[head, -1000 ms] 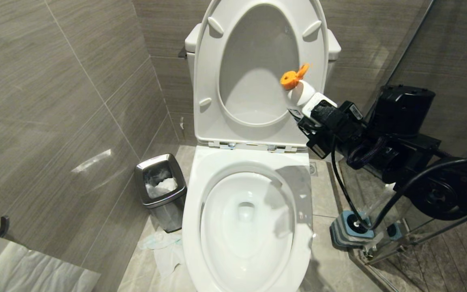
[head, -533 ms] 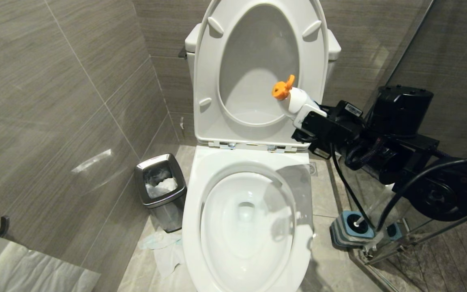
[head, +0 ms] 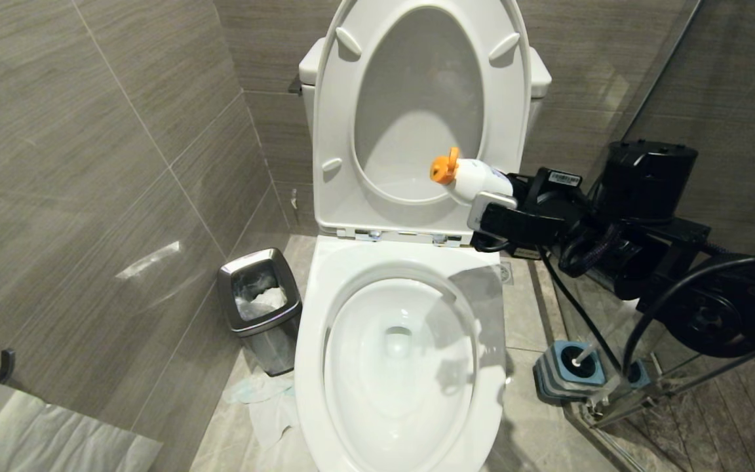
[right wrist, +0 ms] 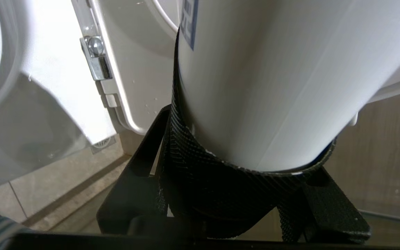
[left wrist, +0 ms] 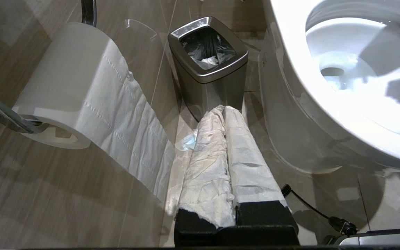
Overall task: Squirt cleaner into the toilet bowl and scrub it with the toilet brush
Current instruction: Pour in the cleaning agent
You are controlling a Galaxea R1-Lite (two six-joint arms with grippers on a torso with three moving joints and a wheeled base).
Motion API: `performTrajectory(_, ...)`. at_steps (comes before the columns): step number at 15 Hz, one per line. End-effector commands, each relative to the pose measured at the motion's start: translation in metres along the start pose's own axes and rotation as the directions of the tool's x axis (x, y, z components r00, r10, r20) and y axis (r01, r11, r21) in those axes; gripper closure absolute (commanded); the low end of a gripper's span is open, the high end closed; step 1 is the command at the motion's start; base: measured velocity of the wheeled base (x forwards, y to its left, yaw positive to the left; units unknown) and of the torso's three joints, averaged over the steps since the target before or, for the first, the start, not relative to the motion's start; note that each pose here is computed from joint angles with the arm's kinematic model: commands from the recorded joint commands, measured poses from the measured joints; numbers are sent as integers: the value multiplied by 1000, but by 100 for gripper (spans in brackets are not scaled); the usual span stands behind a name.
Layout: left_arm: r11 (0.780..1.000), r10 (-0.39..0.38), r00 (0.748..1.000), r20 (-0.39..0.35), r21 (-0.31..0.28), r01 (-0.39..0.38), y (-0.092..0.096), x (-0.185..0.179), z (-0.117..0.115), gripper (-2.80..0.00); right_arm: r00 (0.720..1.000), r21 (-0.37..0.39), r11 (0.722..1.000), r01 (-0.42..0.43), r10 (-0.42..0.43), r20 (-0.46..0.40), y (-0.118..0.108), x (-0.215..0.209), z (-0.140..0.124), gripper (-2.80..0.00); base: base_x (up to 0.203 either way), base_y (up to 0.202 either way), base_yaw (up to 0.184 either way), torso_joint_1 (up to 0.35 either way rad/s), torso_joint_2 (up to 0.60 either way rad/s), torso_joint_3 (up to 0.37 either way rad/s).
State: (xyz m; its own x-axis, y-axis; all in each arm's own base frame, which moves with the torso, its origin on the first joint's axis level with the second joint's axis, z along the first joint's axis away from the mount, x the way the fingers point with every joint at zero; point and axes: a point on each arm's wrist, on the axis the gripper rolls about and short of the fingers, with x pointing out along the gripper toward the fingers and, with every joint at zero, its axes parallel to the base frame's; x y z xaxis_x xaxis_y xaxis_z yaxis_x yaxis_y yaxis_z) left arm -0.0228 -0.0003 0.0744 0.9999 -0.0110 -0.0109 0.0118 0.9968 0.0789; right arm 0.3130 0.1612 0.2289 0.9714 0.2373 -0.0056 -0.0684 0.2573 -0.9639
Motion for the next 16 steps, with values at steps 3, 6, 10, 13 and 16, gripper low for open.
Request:
performTrajectory(3,1000,0,1000,-1,-2,0,0,0,0,0,1000,-107,994,-21,21,-7,-6,-8,0,0,0,0,0,0,0,0)
performTrajectory(6,1000,2,1000,-1,-5,-2,0,0,0,0,1000,-191,981,-22,21,-8,-12,-13,0,0,0,0,0,0,0,0)
performTrajectory(10,1000,0,1000,-1,0,0,0,0,0,0,998,-270,962,-29,15,-57,-15,-18,-2,0,0,0,0,0,0,0)
performTrajectory(13,1000,0,1000,-1,2,0,0,0,0,0,996,-347,937,-32,3,-85,-18,-19,-2,0,0,0,0,0,0,0)
performTrajectory(16,1000,-1,1000,0,4,1,0,0,0,0,995,-416,907,-63,25,-97,-15,-19,-3,0,0,0,0,0,0,0)
